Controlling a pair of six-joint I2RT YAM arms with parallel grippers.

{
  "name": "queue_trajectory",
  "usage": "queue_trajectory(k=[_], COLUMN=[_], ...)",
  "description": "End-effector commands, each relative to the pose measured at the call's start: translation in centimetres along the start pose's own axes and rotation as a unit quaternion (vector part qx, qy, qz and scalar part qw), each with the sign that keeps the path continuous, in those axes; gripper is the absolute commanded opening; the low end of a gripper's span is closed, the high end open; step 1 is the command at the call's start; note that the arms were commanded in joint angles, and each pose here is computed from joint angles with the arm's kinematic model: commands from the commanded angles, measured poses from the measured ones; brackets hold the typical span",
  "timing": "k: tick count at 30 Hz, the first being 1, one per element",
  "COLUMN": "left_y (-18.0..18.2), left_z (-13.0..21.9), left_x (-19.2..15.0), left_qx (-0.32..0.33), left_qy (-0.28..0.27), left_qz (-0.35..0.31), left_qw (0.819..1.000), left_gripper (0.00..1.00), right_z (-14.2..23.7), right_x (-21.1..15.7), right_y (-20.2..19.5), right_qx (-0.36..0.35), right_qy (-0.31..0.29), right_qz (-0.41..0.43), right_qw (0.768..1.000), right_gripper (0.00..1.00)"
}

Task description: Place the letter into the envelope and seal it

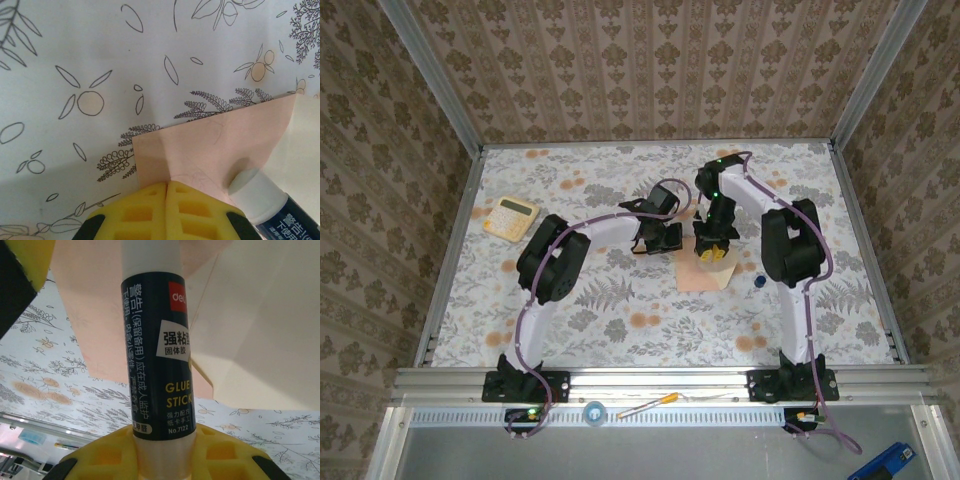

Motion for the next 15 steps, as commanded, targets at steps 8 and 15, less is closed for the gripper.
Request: queue_trajectory(k=[8, 15], left_y=[0.6, 0.3], left_z=[-0.1, 0.1], left_x=[-0.3, -0.1], left_qx=[0.014, 0.011], left_qy=[0.011, 0.007], left_qz=[-0.005, -0.007], left_qw=[1.000, 1.000], left_gripper=[0.00, 0.00], right_z=[2.2, 3.2], right_x=[-2.9, -5.9], right_y=[0.7, 1.2], right_qx=[-0.007, -0.018], right_qy=[-0.017, -0.008], right_qz=[0.016, 0.023], right_qw=[1.000, 1.000], right_gripper=[0.00, 0.00])
Point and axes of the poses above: each hand's point on the last joint's axis, 136 mm out from that joint toward the fingers, its own z axis back along the fingers, its own y axis along the line the jaws close on, x = y × z, the point moved 2 cm from there along z, back along the fingers, and after that the axes turned 8 degrees about z, right-handed, at the moved point
